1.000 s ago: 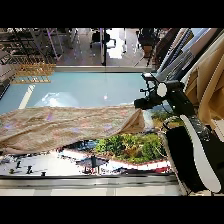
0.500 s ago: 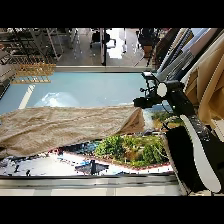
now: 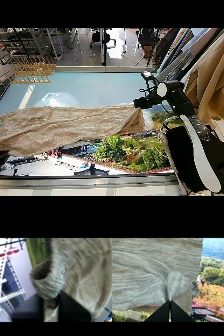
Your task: Fold the clothes and pants, and hang the long-sleeved shirts on hangers.
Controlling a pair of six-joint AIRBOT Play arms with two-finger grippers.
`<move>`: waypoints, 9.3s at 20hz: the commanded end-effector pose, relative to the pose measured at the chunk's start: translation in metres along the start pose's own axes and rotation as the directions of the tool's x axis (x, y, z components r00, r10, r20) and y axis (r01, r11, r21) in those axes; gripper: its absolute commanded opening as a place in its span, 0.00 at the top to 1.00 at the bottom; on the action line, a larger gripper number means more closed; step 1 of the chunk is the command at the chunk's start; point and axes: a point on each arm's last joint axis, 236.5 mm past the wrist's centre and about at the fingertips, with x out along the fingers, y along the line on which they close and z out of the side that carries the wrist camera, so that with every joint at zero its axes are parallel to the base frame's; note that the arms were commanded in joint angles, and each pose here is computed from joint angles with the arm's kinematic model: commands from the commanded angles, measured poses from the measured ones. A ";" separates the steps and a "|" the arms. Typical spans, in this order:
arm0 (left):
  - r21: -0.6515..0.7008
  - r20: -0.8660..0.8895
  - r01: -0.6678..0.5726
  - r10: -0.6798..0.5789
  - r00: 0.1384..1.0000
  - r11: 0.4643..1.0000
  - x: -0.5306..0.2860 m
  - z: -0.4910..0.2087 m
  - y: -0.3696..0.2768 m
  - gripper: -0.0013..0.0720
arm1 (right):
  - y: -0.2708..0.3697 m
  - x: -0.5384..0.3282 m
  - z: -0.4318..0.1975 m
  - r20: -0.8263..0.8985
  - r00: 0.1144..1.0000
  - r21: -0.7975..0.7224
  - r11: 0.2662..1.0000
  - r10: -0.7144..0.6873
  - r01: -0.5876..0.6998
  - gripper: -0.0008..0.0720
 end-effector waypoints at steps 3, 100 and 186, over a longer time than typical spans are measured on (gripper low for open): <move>0.046 0.009 0.227 -0.228 0.974 0.973 -0.005 0.015 -0.060 0.97 | -0.006 -0.009 0.028 0.124 0.992 0.032 0.999 -0.011 0.007 0.97; 0.648 -0.158 -0.054 0.204 0.966 0.760 0.061 0.035 -0.115 0.97 | 0.025 0.140 -0.089 0.012 0.925 0.639 0.708 0.381 -0.300 0.97; 0.904 -0.367 0.177 0.493 0.789 0.389 -0.044 -0.258 -0.048 0.97 | 0.155 0.127 -0.170 -0.213 0.712 0.422 0.721 0.669 -0.550 0.22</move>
